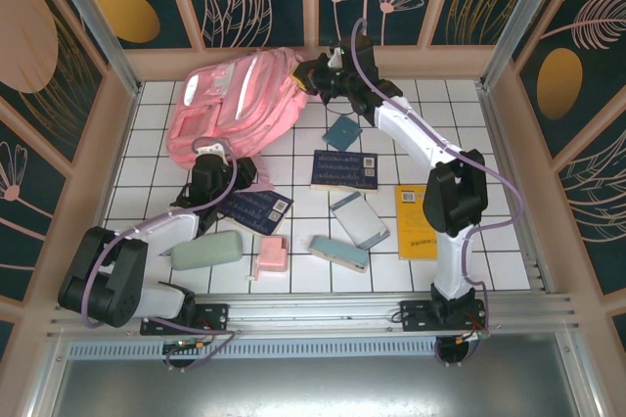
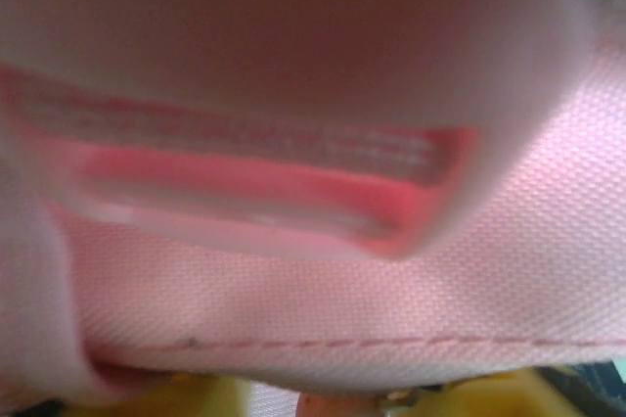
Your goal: Pack books, pencil case, and school supplies into a backpack
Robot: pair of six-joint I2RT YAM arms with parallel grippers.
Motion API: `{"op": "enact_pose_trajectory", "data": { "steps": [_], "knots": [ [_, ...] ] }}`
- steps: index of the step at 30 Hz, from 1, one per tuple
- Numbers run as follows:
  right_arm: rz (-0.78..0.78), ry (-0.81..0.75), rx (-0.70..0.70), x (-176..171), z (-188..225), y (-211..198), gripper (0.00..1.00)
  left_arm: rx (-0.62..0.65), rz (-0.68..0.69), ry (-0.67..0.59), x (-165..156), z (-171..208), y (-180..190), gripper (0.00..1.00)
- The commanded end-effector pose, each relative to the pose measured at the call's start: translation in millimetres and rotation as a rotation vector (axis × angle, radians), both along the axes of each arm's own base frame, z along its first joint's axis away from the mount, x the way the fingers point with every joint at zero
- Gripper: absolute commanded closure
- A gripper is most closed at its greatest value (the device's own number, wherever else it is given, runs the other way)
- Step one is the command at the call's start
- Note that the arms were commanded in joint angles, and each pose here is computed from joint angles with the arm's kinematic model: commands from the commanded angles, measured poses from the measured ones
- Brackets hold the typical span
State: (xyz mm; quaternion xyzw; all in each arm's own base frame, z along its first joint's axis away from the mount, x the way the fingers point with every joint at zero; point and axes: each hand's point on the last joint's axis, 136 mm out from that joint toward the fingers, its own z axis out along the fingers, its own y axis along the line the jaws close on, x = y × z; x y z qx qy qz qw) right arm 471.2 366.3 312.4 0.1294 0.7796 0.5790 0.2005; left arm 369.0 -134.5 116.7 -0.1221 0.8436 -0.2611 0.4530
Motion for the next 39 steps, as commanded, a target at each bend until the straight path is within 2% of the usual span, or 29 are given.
{"op": "enact_pose_trajectory", "data": {
  "steps": [1,3,6,17,22,27,33,39],
  "knots": [
    [0.066,-0.134,0.103,-30.8,64.0,6.5,1.00,-0.014,0.002,-0.082,13.8,25.6,-4.2,0.79],
    [0.062,-0.135,0.085,-31.9,56.4,4.7,1.00,-0.009,0.008,-0.082,13.6,26.9,-2.7,0.89],
    [0.036,-0.138,0.039,-31.7,41.8,-1.1,1.00,-0.014,-0.003,-0.080,11.1,28.7,-4.1,1.00],
    [-0.044,-0.155,-0.052,-24.7,7.0,-12.7,1.00,-0.151,-0.101,-0.061,-4.6,54.5,-29.9,1.00],
    [-0.032,-0.160,-0.083,-32.7,-5.2,2.7,1.00,-0.190,-0.163,-0.088,-6.1,87.0,-56.1,1.00],
    [-0.019,-0.150,-0.107,-35.4,-20.4,13.2,1.00,-0.200,-0.253,-0.097,-9.0,117.6,-98.0,1.00],
    [0.002,-0.142,-0.147,-42.6,-40.3,24.8,1.00,-0.230,-0.348,-0.068,-0.2,154.8,-142.5,1.00],
    [0.000,-0.141,-0.177,-46.4,-47.1,23.6,1.00,-0.247,-0.382,-0.083,2.4,183.9,-151.0,0.99]
  ]
}}
